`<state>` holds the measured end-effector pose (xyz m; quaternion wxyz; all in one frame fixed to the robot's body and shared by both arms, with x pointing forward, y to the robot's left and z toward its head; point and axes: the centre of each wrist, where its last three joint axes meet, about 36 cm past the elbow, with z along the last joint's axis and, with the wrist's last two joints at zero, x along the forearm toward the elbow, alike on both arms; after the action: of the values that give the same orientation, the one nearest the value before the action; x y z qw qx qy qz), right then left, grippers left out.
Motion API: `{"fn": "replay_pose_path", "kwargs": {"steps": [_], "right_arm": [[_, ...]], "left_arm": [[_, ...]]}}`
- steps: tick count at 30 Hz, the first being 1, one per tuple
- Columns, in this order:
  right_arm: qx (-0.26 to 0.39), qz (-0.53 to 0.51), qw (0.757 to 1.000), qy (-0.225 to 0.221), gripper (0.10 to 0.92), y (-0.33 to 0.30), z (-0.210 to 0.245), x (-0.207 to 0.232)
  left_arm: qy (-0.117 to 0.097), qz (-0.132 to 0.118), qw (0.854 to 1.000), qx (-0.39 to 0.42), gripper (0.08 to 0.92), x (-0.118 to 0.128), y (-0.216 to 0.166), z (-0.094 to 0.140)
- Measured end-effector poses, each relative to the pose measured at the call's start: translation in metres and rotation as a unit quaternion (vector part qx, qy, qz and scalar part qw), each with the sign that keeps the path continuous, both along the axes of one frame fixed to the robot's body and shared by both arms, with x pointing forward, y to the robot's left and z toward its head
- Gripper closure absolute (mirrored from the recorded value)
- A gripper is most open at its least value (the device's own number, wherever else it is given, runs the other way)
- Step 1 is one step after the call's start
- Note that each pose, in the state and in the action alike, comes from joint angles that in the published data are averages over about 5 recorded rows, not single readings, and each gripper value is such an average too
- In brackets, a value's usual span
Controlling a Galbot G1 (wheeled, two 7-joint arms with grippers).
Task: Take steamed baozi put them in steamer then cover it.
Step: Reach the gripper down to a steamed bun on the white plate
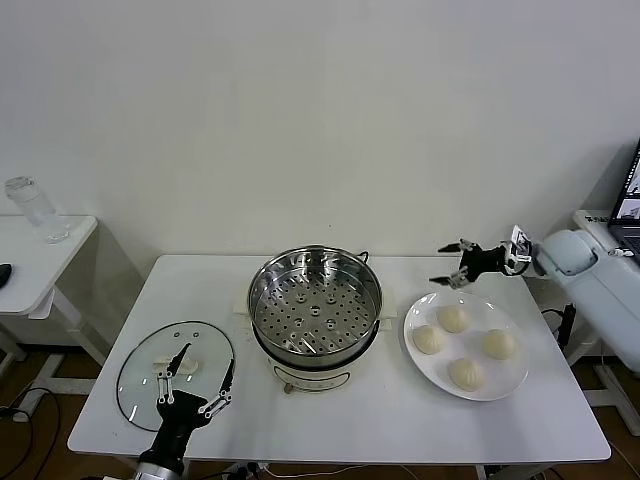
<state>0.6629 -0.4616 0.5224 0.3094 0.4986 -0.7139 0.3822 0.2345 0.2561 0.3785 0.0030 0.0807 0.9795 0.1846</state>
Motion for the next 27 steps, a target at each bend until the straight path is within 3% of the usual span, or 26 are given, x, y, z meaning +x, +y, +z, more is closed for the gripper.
{"fn": "replay_pose_path", "kwargs": {"steps": [12, 27], "right_arm": [[-0.123, 0.052, 0.989, 0.056, 0.2, 0.012, -0.017, 0.013], [-0.178, 0.078, 0.979, 0.063, 0.2, 0.039, -0.039, 0.032]], "left_arm": [[-0.002, 0.003, 1.0, -0.002, 0.177, -0.002, 0.0, 0.001], [-0.001, 0.009, 1.0, -0.002, 0.177, -0.003, 0.001, -0.002]]}}
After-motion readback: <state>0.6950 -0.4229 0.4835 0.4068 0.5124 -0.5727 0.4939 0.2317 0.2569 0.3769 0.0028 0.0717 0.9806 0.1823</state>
